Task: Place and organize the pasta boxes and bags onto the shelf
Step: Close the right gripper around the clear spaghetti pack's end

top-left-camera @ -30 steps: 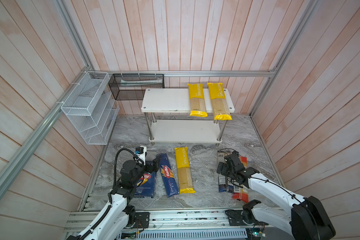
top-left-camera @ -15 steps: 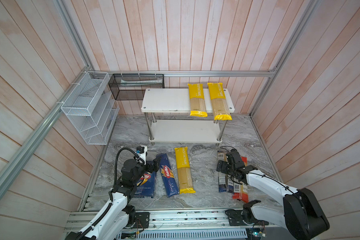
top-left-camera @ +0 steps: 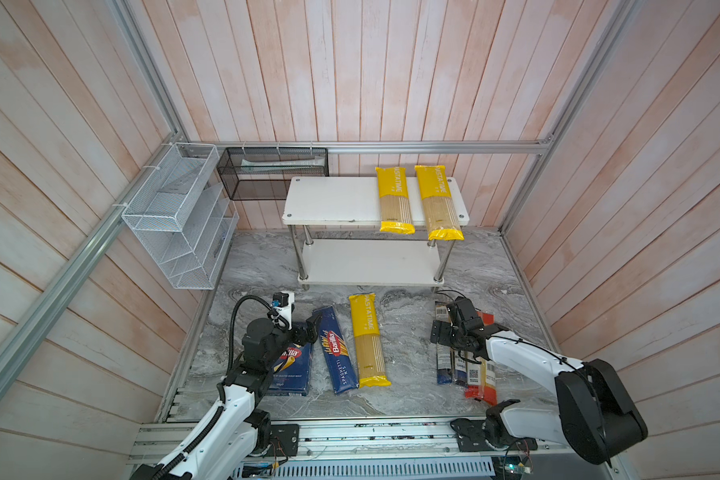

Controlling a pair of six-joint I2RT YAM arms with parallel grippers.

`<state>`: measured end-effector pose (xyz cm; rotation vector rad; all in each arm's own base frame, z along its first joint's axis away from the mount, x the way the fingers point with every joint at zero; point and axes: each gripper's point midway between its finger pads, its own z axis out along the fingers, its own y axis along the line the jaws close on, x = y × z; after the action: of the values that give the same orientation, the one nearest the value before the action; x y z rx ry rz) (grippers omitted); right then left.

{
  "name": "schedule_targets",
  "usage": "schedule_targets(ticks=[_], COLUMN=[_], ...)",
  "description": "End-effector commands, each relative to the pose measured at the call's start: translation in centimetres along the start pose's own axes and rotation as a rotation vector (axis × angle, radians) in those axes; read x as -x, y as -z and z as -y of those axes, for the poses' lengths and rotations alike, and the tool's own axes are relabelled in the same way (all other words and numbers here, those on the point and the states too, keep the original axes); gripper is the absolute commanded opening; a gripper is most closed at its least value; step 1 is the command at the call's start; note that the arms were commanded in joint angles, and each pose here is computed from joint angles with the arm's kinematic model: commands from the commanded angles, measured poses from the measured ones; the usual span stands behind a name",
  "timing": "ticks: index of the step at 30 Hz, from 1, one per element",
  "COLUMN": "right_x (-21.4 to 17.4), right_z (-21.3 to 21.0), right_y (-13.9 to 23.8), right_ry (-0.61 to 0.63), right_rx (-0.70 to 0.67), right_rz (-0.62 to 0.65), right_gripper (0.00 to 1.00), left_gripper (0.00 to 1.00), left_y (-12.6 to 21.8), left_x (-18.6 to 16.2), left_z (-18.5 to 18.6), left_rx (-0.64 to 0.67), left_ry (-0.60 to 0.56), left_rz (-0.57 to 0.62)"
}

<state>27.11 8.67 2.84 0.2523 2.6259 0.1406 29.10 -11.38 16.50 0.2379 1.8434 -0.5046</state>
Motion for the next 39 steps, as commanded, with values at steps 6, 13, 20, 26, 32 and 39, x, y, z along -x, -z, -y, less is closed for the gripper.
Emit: schedule_targets(ticks=[6,13,20,26,32,39], right_x=[-1.8,-3.0,-1.8,-1.8,-1.4,-1.3], right_z=[-1.3,-2.6,-4.5,-3.5,-2.9,-1.7], right_y=[0.0,0.4,1.4,2.8,3.5,3.3], right_ry=[0.047,0.076,0.100,0.056,-0.003,-0.010], right_rx=[0.003,0.017,0.063,0.060,0.106,0.034], right_rz=[-0.017,-0.024,0.016,0.048,0.138,0.117], right_gripper=[0.96,0.96,0.97,0.98,0.98,0.98], left_gripper=[1.00,1.00,1.00,1.00,1.00,1.00], left_y=[0.0,0.1,0.2,0.3,0.2,0.0], left_x=[1.2,1.3,1.3,1.3,1.4,1.2], left_z=[0.2,0.3,0.2,0.2,0.3,0.1], left_rx=[-0.005,-0.010,-0.006,-0.001,-0.009,0.000], left_ry=[-0.018,-0.021,-0.020,-0.019,-0.022,-0.017], left_rz=[0.022,0.028,0.032,0.035,0.033,0.026])
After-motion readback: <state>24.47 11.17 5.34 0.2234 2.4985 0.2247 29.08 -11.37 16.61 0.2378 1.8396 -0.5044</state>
